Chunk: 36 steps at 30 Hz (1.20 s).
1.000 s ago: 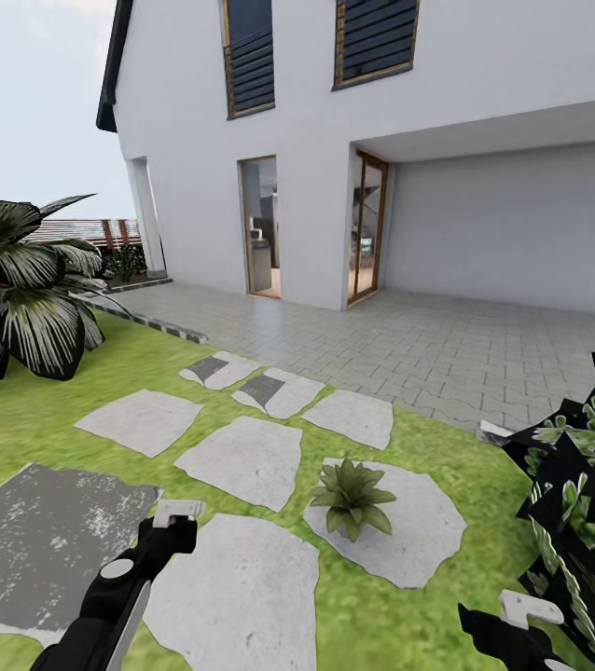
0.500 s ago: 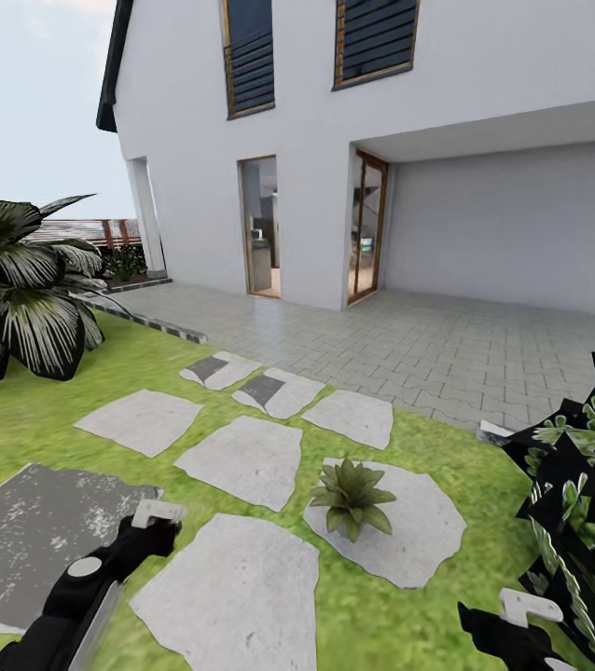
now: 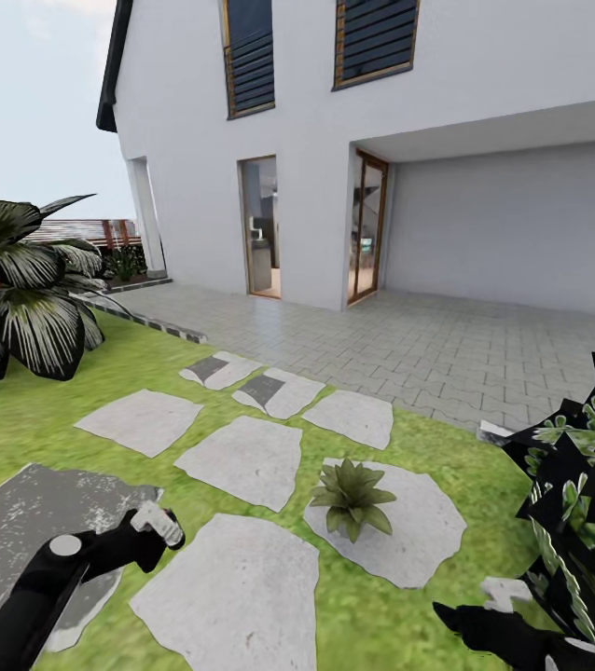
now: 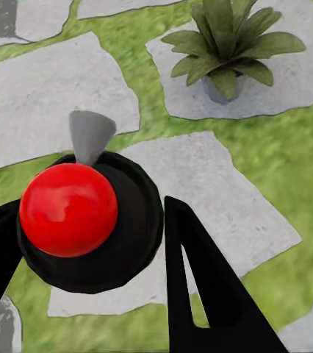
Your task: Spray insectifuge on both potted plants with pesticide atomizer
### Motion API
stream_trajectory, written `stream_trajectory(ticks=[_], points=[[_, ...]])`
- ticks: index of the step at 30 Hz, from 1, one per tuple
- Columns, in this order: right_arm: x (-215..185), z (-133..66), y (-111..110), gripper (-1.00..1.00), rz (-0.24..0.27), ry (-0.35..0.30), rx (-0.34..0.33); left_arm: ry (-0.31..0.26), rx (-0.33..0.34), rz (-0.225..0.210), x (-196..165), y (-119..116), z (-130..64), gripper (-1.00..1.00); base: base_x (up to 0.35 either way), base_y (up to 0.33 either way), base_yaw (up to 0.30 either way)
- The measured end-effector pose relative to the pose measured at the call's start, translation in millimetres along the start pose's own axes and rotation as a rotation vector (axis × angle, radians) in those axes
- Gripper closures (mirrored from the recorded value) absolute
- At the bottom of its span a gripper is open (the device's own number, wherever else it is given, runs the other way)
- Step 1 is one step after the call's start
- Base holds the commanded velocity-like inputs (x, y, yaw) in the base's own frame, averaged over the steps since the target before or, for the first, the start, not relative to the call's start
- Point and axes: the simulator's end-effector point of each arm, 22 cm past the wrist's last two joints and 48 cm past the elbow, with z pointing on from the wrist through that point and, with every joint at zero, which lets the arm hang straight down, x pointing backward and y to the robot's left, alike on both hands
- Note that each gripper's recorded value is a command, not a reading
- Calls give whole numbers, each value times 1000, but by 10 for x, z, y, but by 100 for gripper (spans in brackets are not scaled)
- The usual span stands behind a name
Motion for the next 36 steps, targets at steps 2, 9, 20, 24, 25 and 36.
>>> stream_trajectory(ticks=[2,9,20,24,25,36], points=[[-367,28,239,-100,-8,-27,-89,34,69,58,7,-107,-8,100,0,0,0],[-1503,69,1215,-100,-213,-116,-272,66,236,172,-262,-244,-100,100,0,0,0],[-1726,-241,2227,-100,-411,-72,-589,285,412,294,5,-395,-324,100,0,0,0],[-1705,-329,2375,-100,-432,-61,-655,326,456,296,100,-467,-383,100,0,0,0],[-1750,-363,2416,-100,-439,-68,-670,337,462,298,121,-476,-393,100,0,0,0],[-1847,-542,2620,-100,-469,-80,-766,377,462,319,201,-461,-413,100,0,0,0]])
